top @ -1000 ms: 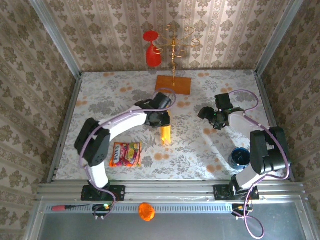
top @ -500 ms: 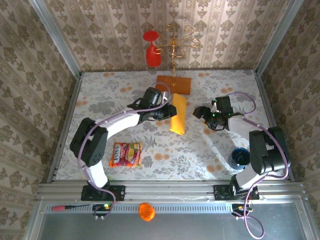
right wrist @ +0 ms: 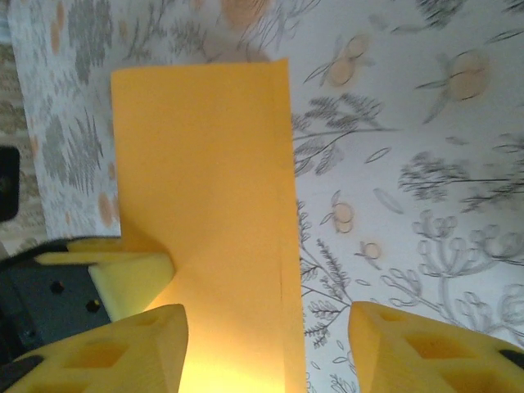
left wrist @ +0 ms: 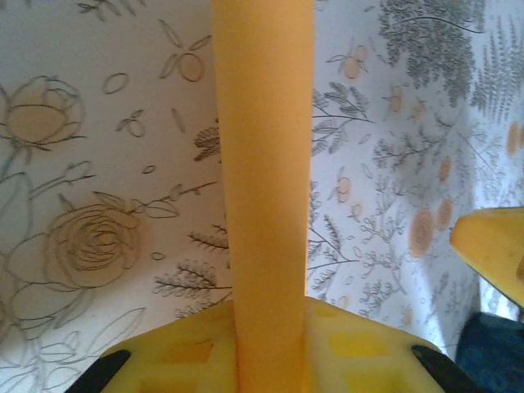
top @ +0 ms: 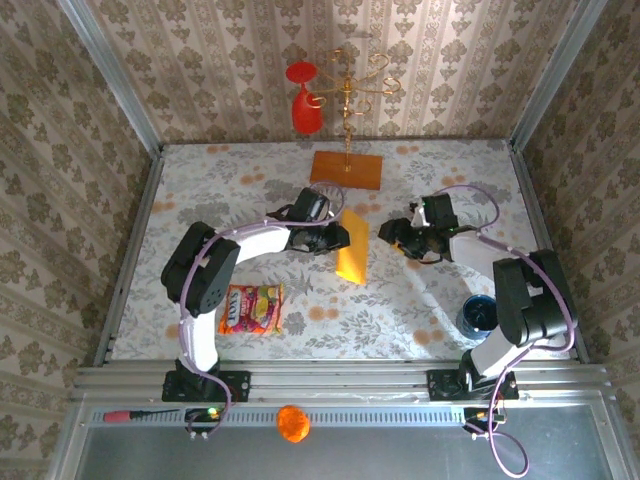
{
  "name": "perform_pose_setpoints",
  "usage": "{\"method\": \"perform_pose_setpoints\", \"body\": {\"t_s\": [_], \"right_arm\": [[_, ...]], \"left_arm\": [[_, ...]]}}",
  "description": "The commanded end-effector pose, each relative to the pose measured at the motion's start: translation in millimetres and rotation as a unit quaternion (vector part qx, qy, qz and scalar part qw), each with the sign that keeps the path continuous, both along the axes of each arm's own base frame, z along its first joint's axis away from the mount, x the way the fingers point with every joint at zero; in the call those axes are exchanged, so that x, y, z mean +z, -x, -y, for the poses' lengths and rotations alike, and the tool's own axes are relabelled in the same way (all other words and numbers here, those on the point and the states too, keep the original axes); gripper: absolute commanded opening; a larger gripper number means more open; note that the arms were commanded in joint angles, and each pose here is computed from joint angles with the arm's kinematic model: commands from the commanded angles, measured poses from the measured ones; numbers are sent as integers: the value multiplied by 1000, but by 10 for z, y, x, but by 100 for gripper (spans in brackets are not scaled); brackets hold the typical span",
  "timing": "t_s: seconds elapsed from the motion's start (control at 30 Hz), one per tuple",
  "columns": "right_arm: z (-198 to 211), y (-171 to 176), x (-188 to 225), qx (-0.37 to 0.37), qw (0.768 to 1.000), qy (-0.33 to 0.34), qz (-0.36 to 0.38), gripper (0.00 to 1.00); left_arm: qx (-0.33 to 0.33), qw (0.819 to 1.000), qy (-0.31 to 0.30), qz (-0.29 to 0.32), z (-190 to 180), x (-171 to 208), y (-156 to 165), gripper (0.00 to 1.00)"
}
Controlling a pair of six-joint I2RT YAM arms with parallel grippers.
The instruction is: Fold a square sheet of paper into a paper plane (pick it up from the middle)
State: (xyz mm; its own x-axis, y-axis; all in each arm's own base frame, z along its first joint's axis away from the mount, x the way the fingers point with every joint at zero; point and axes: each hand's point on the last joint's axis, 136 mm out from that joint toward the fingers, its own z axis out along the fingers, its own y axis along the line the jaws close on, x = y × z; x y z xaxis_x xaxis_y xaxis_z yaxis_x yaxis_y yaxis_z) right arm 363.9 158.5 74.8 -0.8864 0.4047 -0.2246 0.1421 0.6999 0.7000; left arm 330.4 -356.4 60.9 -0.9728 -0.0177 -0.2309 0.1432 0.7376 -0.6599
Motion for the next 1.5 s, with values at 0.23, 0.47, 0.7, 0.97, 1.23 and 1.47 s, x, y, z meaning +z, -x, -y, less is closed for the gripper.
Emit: {"method": "perform_pose_setpoints", "body": {"t_s": [0.23, 0.47, 0.7, 0.97, 1.23, 1.47], "right_arm": [[-453, -9, -113, 64, 998, 24, -14, 28], [-549, 18, -320, 75, 996, 48, -34, 10], [-555, 100, -547, 92, 991, 61, -69, 9], [-431, 166, -733, 89, 986, 100, -95, 10], [-343, 217, -852, 90, 981, 128, -111, 9], [-356, 209, -885, 91, 981, 127, -112, 9]], "left_arm": [[-1, 995, -98, -3, -166, -274, 12, 23], [0, 993, -121, -8, -192, -358, 21, 23], [1, 991, -131, -9, -221, -376, 45, 24], [2, 991, -134, 5, -281, -242, 16, 34], [-1, 993, -120, 8, -455, -98, 77, 48], [-26, 993, -118, -11, -425, -221, 171, 48]]}}
